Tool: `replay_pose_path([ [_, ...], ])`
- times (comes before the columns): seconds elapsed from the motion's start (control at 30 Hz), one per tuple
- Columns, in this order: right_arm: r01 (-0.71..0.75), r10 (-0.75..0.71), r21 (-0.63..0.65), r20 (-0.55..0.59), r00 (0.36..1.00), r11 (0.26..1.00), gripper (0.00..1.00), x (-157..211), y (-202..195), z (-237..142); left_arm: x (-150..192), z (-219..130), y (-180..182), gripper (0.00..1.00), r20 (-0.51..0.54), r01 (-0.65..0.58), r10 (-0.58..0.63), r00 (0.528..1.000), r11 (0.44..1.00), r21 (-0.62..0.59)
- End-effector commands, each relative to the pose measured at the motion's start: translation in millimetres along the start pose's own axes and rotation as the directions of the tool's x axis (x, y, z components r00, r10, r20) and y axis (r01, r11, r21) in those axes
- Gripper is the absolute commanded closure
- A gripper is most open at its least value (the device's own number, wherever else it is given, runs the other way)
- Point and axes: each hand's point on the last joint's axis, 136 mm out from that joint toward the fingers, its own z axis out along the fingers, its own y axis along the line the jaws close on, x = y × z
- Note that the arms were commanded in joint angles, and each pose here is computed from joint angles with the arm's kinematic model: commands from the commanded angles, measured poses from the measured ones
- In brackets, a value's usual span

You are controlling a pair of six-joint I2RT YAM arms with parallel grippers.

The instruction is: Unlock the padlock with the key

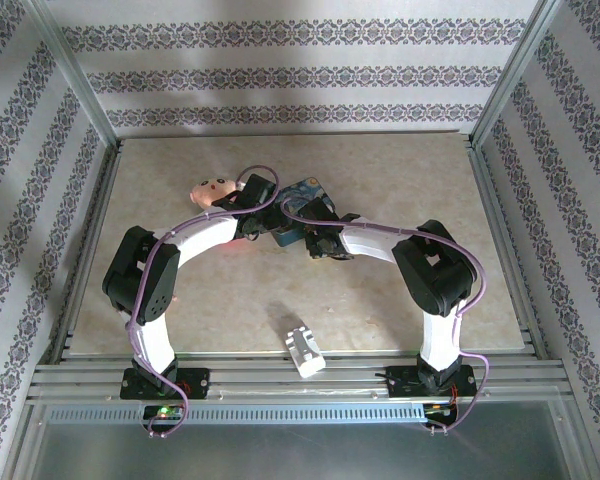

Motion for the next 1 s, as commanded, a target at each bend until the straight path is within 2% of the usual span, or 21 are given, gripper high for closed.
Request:
replay_pose_path([
  [0.0,-0.010,0.009,-0.082,-0.018,1.000,0.997,0.78,6,14,5,18,13,28,0.14,-0.067,-0.013,0.007,0.998,0.996,-0.083],
  [0.43,-0.082,0.084,-0.121,0.012,0.996,0.989,0.96,1,5,-7,19,13,31,0.14,-0.076,-0.017,0.010,0.997,0.996,-0.087],
  [0.6,-0.089,0.093,-0.138,0.020,0.995,0.986,1.00,-1,5,-11,18,10,30,0.14,-0.071,-0.014,0.008,0.997,0.997,-0.082],
  [0.97,-0.147,0.154,-0.211,0.020,0.988,0.966,1.00,-7,11,-12,18,7,30,0.13,-0.067,-0.007,0.002,0.998,0.997,-0.074],
])
